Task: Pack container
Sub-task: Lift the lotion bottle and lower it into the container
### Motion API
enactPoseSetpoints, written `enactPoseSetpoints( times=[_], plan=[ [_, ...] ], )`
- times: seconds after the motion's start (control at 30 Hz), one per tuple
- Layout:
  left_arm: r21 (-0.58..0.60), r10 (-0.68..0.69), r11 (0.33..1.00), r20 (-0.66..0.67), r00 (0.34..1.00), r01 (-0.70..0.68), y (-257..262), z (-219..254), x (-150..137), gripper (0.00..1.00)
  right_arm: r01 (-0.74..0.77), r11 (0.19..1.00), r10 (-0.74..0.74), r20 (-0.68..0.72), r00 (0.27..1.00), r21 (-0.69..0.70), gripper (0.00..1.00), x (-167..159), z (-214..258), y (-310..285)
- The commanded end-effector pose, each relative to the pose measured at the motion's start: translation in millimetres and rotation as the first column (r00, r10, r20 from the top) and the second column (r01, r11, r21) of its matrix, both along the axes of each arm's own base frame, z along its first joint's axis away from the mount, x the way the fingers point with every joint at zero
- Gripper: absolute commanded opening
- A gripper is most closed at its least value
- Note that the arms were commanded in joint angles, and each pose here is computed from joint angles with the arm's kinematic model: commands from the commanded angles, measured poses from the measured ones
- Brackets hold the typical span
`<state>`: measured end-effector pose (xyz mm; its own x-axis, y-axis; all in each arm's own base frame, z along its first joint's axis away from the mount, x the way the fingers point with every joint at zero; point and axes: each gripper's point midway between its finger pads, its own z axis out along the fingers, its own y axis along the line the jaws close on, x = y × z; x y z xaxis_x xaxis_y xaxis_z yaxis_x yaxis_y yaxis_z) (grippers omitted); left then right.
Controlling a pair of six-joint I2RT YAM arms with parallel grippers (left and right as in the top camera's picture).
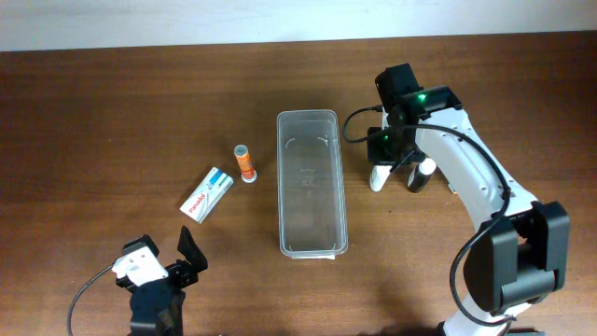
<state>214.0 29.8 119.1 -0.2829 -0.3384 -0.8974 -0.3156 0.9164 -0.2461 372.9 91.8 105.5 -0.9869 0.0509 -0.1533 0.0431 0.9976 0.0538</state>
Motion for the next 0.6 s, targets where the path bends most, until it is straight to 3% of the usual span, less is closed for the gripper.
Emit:
enactPoseSetpoints(
  times=[0.0, 0.2, 0.57],
  plan=[
    [0.006, -0.005, 1.000, 0.003, 1.000, 0.005, -0.1, -0.4, 0.0, 0.99, -0.002, 1.000, 0.002, 0.026, 1.000, -0.014, 0.16, 3.4, 12.2, -0.9],
    [0.006, -0.005, 1.000, 0.003, 1.000, 0.005, -0.1, -0.4, 0.0, 0.99, -0.010, 1.000, 0.010, 0.103, 0.995, 0.005, 0.06, 6.3, 67.1, 3.4],
    [0.006, -0.005, 1.000, 0.003, 1.000, 0.005, -0.1, -0.4, 0.0, 0.99, -0.217, 0.975, 0.192, 0.307, 0.932, 0.052, 0.06, 1.5, 151.0, 79.4]
  ],
)
